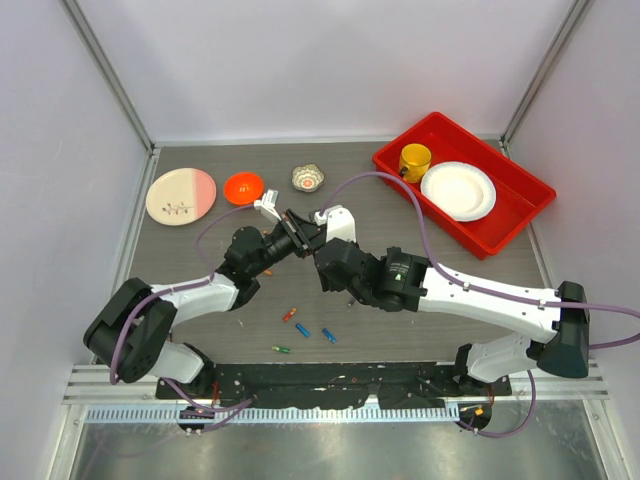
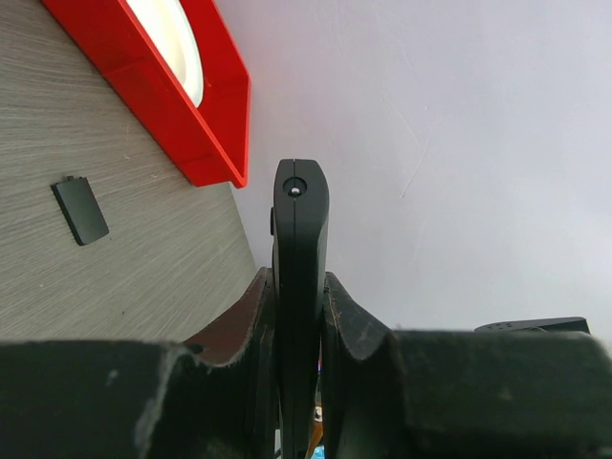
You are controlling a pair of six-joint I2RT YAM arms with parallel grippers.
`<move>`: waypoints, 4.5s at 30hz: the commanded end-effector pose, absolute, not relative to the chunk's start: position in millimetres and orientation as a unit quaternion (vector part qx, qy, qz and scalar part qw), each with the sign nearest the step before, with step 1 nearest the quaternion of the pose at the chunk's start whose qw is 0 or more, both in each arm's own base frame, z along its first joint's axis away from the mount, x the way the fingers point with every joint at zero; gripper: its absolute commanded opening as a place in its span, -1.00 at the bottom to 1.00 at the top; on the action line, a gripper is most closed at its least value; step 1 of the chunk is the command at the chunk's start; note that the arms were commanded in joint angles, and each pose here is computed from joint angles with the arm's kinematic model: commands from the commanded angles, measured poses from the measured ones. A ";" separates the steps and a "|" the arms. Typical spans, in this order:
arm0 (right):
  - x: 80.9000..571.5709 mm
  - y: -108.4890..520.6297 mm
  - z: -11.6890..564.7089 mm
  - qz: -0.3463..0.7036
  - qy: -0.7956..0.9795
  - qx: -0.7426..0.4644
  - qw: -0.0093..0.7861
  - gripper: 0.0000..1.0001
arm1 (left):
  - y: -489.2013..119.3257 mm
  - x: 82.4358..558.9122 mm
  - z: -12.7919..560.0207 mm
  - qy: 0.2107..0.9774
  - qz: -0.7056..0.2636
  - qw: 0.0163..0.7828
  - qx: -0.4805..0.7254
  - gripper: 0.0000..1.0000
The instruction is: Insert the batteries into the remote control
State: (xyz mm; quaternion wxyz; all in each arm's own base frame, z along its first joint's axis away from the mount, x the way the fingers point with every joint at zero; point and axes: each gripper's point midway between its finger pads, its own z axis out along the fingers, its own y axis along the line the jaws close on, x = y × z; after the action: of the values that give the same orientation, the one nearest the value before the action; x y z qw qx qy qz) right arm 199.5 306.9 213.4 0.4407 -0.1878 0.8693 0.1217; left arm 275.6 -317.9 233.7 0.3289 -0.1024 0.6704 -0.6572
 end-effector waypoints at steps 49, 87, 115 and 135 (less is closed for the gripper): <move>208.9 306.6 243.5 0.124 0.859 -0.152 0.474 0.03 | -311.6 271.8 266.9 0.608 -0.699 0.363 -0.094 -1.00; 217.7 303.4 286.7 0.124 0.838 -0.146 0.510 0.30 | -307.3 273.8 284.2 0.545 -0.744 0.373 -0.103 -0.99; 244.8 252.2 319.7 0.475 0.765 0.084 0.428 0.63 | -295.3 269.6 358.0 0.455 -0.789 0.410 -0.056 -0.99; 251.7 257.5 349.3 0.563 0.718 0.067 0.404 0.64 | -297.3 263.6 413.0 0.403 -0.822 0.401 -0.021 -1.00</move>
State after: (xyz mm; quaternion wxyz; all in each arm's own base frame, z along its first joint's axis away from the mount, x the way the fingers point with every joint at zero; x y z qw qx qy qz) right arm 251.6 250.7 312.0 0.3840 0.1102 0.7377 0.5442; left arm 299.2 -319.6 334.7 0.3534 -0.0982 0.5287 -0.7655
